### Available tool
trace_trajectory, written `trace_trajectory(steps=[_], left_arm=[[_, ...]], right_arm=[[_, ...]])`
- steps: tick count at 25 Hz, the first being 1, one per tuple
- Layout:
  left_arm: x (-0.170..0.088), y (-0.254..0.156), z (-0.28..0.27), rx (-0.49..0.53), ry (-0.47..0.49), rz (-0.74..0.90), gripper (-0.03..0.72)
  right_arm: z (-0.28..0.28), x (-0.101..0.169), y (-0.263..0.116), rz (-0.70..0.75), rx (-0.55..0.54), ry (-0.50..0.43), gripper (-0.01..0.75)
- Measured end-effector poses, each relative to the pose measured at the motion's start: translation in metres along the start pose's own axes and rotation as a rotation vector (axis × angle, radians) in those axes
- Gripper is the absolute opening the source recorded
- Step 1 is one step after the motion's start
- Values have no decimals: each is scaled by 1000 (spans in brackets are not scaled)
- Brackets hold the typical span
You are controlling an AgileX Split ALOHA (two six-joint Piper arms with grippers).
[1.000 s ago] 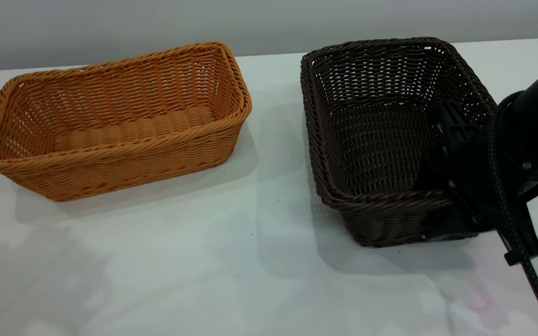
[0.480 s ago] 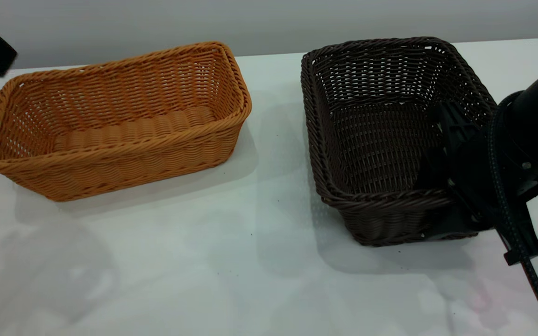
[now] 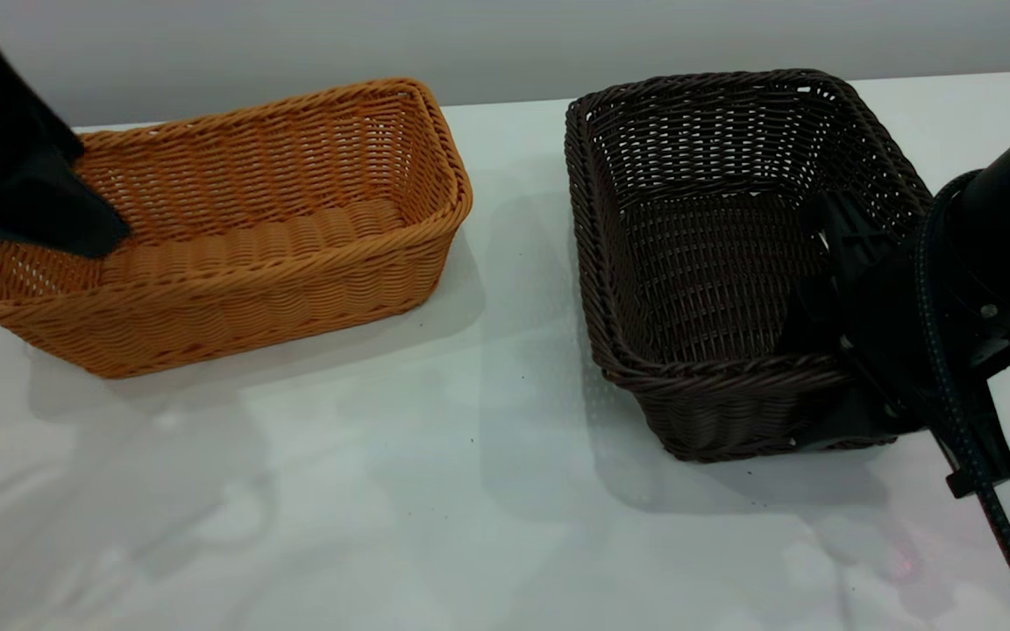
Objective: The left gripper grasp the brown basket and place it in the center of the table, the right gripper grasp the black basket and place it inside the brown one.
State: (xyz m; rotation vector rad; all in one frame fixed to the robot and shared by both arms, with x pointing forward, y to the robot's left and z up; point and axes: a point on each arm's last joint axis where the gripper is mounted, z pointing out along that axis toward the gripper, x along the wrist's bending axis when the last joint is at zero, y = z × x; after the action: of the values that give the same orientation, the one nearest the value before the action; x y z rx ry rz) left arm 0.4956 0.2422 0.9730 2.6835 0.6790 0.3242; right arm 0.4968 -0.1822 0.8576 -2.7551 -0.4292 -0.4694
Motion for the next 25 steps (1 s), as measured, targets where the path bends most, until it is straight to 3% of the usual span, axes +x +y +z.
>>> trace_trajectory(steps=[6,15,25], left_arm=[[12,-2,22,8,59,4,555],[21,-7,58,66,4,-12,552],[33,-4,84,92,-28,26,479]], right_arm=[[0,0,-1,-22,8,-2,311],[0,0,-1,-46,10,-3,309],[0,0,0,-83,6,-2,309]])
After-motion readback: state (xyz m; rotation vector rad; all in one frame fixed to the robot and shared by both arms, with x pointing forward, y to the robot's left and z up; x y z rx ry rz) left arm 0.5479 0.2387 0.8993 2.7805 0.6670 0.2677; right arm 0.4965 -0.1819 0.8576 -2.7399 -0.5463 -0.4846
